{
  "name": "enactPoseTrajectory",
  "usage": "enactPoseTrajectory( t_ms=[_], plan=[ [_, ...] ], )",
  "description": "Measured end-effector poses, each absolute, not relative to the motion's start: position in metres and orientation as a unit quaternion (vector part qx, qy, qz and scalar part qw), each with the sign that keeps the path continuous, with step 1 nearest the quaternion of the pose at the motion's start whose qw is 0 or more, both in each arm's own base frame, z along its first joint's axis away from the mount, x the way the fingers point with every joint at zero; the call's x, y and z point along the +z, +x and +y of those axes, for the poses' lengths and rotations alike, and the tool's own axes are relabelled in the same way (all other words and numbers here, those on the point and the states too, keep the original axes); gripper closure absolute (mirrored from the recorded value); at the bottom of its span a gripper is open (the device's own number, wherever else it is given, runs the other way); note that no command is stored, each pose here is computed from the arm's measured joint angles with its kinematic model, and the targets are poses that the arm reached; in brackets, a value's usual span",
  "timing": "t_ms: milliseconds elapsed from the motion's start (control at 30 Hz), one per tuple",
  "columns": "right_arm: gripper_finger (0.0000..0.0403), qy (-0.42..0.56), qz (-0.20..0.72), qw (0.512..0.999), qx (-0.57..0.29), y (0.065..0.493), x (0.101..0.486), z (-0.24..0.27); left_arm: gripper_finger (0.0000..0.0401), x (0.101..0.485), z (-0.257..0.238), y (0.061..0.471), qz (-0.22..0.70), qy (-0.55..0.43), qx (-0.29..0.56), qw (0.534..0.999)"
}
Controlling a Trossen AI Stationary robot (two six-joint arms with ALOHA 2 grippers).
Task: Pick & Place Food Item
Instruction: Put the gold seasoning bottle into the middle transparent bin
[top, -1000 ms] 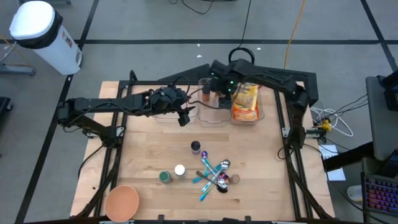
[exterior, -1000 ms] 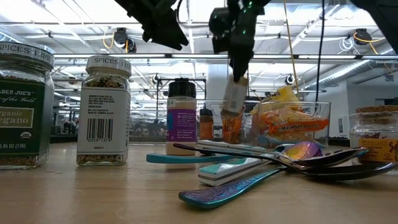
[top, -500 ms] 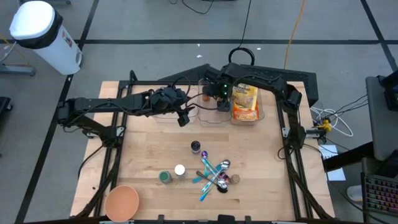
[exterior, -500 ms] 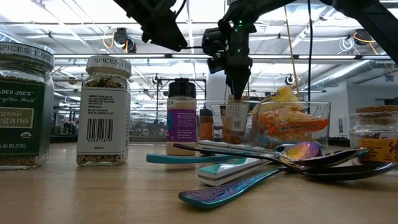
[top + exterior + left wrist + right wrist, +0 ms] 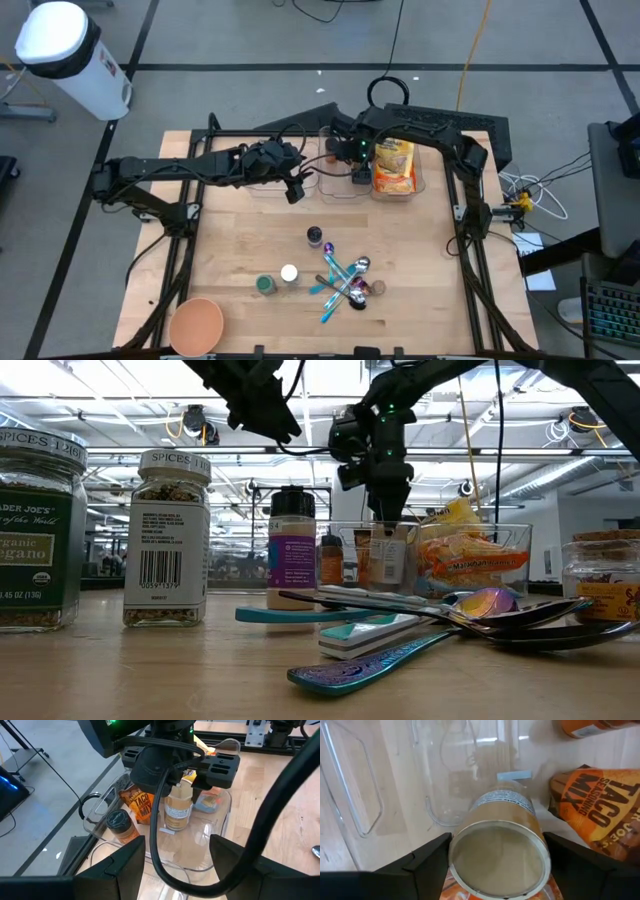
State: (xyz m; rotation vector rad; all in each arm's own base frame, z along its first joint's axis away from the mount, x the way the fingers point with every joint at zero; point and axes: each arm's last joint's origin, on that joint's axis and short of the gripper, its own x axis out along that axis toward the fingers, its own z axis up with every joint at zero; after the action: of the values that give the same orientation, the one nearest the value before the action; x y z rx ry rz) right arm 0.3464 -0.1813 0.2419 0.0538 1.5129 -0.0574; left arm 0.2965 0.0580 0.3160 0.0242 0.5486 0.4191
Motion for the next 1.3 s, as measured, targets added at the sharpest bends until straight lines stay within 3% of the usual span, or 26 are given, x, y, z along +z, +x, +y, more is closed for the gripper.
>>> enactPoseTrajectory(
  t_ms=[367,600,867,1067,1300],
  plan=[
    [0.0109,-0.021,0.654,0.753,-0.067,0.34,0.272,-0.173,0.0171,0.316,0.058,0.296,0.269,0.012,0.206,0.941],
    [0.0108,-0.019,0.64,0.767,-0.049,0.339,0.28,-0.169,0.0171,0.316,0.058,0.296,0.269,0.012,0.205,0.941],
    [0.0109,-0.001,0.651,0.759,-0.001,0.335,0.262,-0.166,0.0171,0.316,0.058,0.296,0.269,0.012,0.204,0.941],
    [0.0111,-0.016,0.654,0.757,-0.018,0.335,0.242,-0.166,0.0171,0.316,0.058,0.296,0.27,0.012,0.205,0.941],
    [0.0071,-0.03,0.665,0.744,-0.056,0.334,0.236,-0.169,0.0171,0.316,0.058,0.296,0.27,0.012,0.205,0.941]
  ],
)
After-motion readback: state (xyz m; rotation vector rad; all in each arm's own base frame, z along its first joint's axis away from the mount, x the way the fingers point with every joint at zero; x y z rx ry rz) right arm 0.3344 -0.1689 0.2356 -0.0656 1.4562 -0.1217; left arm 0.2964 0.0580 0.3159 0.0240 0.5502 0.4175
